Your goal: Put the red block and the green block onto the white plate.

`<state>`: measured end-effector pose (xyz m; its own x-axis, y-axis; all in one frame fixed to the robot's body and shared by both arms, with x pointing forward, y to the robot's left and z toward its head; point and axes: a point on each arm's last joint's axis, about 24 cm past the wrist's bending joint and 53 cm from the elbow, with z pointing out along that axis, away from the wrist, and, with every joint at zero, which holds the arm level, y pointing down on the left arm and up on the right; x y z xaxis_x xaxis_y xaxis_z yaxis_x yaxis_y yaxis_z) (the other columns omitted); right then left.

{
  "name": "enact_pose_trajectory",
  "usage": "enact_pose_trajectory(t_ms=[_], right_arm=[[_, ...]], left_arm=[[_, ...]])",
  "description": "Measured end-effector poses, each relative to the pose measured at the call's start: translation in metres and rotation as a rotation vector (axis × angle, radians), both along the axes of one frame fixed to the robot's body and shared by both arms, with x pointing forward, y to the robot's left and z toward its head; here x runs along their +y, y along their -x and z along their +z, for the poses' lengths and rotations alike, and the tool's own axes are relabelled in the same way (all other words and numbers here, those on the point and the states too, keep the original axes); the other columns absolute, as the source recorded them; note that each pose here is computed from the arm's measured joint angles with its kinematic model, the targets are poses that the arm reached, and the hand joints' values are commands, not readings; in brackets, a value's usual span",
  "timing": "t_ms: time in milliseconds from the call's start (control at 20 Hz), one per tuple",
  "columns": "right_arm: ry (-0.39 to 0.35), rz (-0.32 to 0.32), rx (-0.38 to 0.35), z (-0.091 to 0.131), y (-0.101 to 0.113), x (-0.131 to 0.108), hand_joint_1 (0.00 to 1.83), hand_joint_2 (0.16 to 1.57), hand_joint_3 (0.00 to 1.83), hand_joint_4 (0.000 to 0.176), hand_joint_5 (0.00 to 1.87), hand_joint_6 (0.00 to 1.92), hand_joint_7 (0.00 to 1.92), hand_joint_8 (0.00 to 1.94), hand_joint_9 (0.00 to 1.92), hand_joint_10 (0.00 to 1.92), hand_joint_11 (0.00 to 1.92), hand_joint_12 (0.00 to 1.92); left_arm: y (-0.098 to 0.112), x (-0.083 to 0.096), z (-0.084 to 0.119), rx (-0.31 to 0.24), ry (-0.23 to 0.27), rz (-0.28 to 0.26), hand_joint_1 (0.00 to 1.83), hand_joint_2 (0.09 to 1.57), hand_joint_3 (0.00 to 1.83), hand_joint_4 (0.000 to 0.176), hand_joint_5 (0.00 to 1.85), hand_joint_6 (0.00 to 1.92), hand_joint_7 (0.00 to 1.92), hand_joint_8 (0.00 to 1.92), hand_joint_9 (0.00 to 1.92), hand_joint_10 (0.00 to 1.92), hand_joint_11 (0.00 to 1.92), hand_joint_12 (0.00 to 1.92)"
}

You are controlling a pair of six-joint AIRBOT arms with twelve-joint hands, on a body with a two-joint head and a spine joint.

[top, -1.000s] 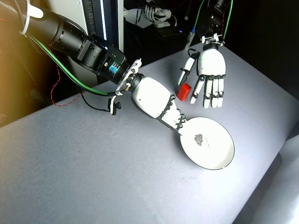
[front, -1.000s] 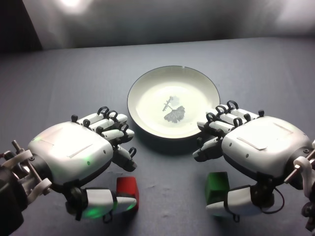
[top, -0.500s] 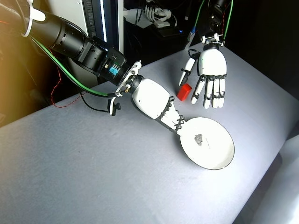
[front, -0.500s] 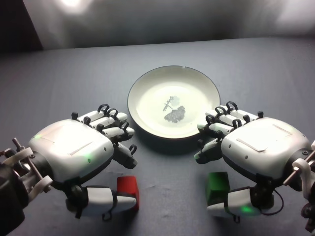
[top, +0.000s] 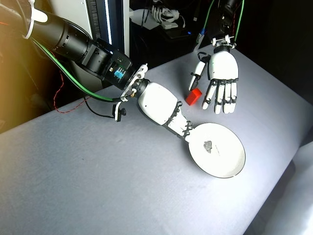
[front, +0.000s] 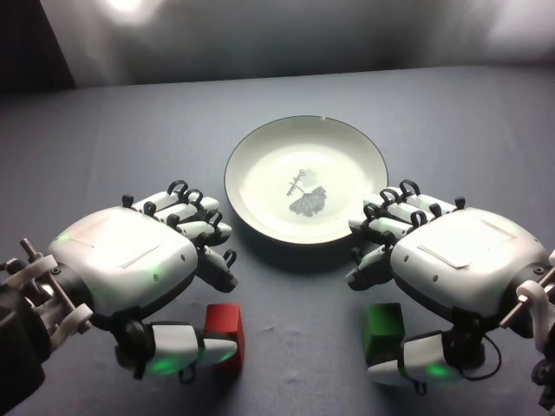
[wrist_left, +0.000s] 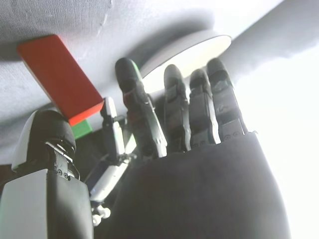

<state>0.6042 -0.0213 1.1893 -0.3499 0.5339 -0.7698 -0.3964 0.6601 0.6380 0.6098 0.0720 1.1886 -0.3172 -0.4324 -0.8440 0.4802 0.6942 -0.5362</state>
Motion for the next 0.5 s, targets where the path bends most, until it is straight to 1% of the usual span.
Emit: enact_pose_trajectory(t_ms=[50, 100, 150, 200, 250, 300, 350, 400, 450, 500], right_arm=[[0.0, 0.0, 0.0, 0.0, 0.0, 0.0, 0.81, 0.86, 0.0, 0.071, 0.73, 0.01, 0.21, 0.01, 0.0, 0.0, 0.0, 0.0], [0.0, -0.001, 0.0, 0.0, -0.0001, -0.0002, 0.82, 0.86, 0.0, 0.066, 0.74, 0.01, 0.21, 0.01, 0.0, 0.0, 0.0, 0.0], [0.0, 0.0, 0.0, 0.0, 0.0, 0.0, 0.82, 0.87, 0.01, 0.069, 0.73, 0.01, 0.21, 0.01, 0.0, 0.0, 0.0, 0.0], [0.0, 0.0, 0.0, 0.0, 0.0, 0.0, 0.82, 0.86, 0.0, 0.079, 0.75, 0.01, 0.23, 0.01, 0.0, 0.0, 0.0, 0.0], [0.0, 0.0, 0.0, 0.0, 0.0, 0.0, 0.82, 0.86, 0.0, 0.083, 0.75, 0.01, 0.26, 0.02, 0.0, 0.0, 0.0, 0.0], [0.0, 0.0, 0.0, 0.0, -0.0001, -0.0002, 0.83, 0.86, 0.0, 0.083, 0.76, 0.01, 0.27, 0.02, 0.0, 0.0, 0.0, 0.0], [0.0, 0.0, 0.0, 0.0, 0.0, 0.0, 0.86, 0.85, 0.0, 0.083, 0.8, 0.02, 0.32, 0.01, 0.0, 0.0, 0.0, 0.0], [0.0, 0.0, 0.0, 0.0, -0.0001, -0.0002, 0.85, 0.85, 0.0, 0.088, 0.8, 0.01, 0.32, 0.01, 0.0, 0.0, 0.0, 0.0], [0.0, 0.0, 0.0, 0.0, 0.0, 0.0, 0.83, 0.86, 0.0, 0.085, 0.76, 0.0, 0.3, 0.0, 0.0, 0.0, 0.0, 0.0], [0.0, 0.0, 0.0, 0.0, -0.0001, -0.0002, 0.85, 0.85, 0.0, 0.101, 0.78, 0.01, 0.31, 0.0, 0.0, 0.0, 0.0, 0.0]], left_arm=[[-0.0002, -0.0001, 0.0006, -0.001, 0.001, 0.0, 0.41, 1.14, 0.0, 0.108, 0.77, 0.0, 0.3, 0.0, 0.06, 0.0, 0.0, 0.23], [-0.0003, 0.0001, 0.0004, 0.0, 0.002, 0.001, 0.4, 1.14, 0.0, 0.108, 0.77, 0.0, 0.28, 0.01, 0.05, 0.0, 0.0, 0.16], [-0.0005, 0.0004, 0.0002, 0.002, 0.003, 0.003, 0.4, 1.15, 0.0, 0.109, 0.76, 0.0, 0.27, 0.01, 0.05, 0.0, 0.0, 0.14], [-0.0003, 0.0002, 0.0001, 0.004, 0.004, 0.003, 0.41, 1.14, 0.0, 0.102, 0.77, 0.0, 0.28, 0.0, 0.06, 0.0, 0.0, 0.2], [0.0003, -0.0002, 0.0, 0.006, 0.005, 0.003, 0.43, 1.13, 0.0, 0.105, 0.79, 0.01, 0.29, 0.0, 0.07, 0.01, 0.0, 0.29], [0.0009, -0.0008, 0.0, 0.006, 0.006, 0.001, 0.44, 1.13, 0.0, 0.107, 0.79, 0.01, 0.31, 0.01, 0.08, 0.01, 0.0, 0.34], [0.0011, -0.001, -0.0001, 0.006, 0.005, 0.0, 0.44, 1.13, 0.0, 0.1, 0.79, 0.0, 0.31, 0.0, 0.08, 0.0, 0.0, 0.32], [0.0011, -0.001, -0.0001, 0.006, 0.005, 0.001, 0.43, 1.13, 0.0, 0.107, 0.79, 0.0, 0.3, 0.0, 0.08, 0.0, 0.0, 0.24], [0.0009, -0.0007, -0.0002, 0.007, 0.006, 0.002, 0.43, 1.13, 0.0, 0.11, 0.79, 0.0, 0.31, 0.0, 0.08, 0.0, 0.0, 0.27], [0.0007, -0.0005, -0.0003, 0.009, 0.007, 0.003, 0.41, 1.14, 0.0, 0.111, 0.77, 0.0, 0.28, 0.0, 0.05, 0.0, 0.0, 0.21]])
